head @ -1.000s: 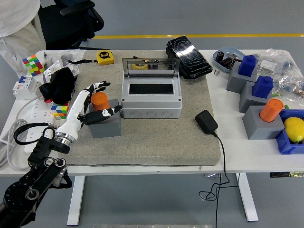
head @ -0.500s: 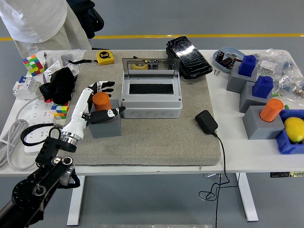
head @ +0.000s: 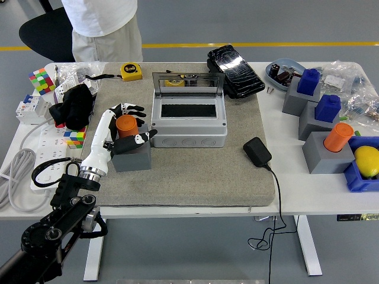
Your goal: Fetch the battery,place it into the box,close the lid of the box
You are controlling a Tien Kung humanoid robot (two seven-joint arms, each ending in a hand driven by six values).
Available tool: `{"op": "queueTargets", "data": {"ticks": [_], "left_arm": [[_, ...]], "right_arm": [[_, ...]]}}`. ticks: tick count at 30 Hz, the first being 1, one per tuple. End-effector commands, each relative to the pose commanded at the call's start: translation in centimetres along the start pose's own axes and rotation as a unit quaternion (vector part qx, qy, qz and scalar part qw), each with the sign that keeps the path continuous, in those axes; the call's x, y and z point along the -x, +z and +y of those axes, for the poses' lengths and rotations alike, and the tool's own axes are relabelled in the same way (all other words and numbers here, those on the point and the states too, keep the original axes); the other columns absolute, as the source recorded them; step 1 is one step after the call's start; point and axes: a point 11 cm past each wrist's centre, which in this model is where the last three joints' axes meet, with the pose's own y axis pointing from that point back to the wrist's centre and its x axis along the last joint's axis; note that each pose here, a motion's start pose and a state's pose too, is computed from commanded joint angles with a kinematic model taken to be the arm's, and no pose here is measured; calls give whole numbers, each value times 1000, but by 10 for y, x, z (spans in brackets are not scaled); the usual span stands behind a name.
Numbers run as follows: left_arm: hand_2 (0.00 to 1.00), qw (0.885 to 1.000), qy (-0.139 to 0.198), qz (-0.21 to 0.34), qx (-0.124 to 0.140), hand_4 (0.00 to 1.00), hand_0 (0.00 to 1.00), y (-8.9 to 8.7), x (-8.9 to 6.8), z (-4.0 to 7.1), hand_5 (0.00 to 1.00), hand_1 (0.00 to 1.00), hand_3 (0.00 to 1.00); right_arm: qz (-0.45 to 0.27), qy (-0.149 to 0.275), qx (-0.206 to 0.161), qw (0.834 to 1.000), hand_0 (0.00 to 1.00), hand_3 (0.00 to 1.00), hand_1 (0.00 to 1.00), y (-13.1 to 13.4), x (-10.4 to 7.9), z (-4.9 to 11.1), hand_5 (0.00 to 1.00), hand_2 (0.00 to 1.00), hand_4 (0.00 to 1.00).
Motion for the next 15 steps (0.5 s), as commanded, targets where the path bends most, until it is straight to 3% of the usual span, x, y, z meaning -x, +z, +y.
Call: {"op": "queueTargets", "data": {"ticks": [1,2,7,8,15], "left_arm": [[391,1000,0,0,1,998,308,0,0,0,2,332,383],[299,1000,1,1,2,998,271,0,1,0,2,262,295],[299,1000,8,8,7,998,271,1,1,-1,2,262,295],[218,1000,9,9,7,998,255,1,1,-1,2,221,232],[184,1000,12,16,8,998,221,1,4,-3,2,179,210]], "right_arm": [[-1,0,0,1000,575,555,628,0,0,0,488,656,954],[-1,0,1,1000,576,555,629,1,0,0,489,656,954],[-3,0,1,1000,576,555,629,2,0,0,489,656,954],[-3,0,1,1000,577,555,629,2,0,0,488,657,954],[-5,-1,1,1000,577,555,629,2,1,0,488,657,954]]}}
